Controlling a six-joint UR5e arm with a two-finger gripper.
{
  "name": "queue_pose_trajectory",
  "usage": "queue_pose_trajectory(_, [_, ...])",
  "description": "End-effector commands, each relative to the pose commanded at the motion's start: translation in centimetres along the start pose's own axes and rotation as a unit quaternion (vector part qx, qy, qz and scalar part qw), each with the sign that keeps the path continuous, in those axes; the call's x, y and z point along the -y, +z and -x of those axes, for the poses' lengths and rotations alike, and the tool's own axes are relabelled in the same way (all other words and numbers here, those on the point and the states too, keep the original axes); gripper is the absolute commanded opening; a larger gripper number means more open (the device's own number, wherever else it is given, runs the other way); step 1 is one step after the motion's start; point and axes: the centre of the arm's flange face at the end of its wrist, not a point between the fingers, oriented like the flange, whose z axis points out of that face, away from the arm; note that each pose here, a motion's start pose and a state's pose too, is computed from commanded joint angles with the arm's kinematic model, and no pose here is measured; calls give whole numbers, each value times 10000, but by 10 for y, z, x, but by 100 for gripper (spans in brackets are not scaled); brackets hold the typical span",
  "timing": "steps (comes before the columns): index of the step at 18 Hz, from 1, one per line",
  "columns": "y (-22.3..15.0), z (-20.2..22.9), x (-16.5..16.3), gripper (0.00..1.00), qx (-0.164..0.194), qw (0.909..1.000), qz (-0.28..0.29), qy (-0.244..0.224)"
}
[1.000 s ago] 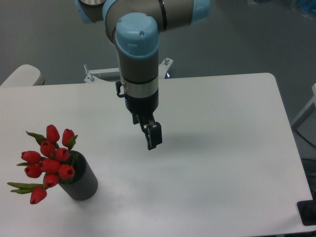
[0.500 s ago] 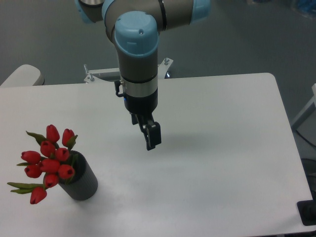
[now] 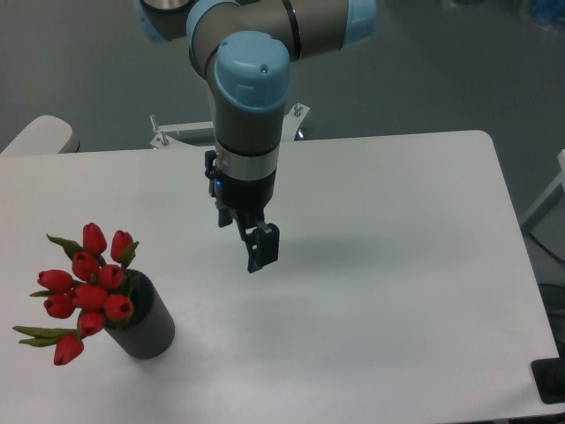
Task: Pick up the flowers from the vase
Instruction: 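Open the gripper and rotate it toward the red tulips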
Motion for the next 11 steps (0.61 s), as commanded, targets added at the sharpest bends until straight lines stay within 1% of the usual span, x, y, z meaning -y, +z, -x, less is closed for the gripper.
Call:
queue_pose_trajectory(3, [-1,4,0,100,-253,9971,-609,-371])
queue_pose_trajectory(4, [0,4,0,100,-323,9958,-726,-448])
queue_pose_trajectory(8, [9,2,2,100,-434,9950,-762,-471])
queue_pose_trajectory(11, [6,2,3,100,-408,9952,-773,-450])
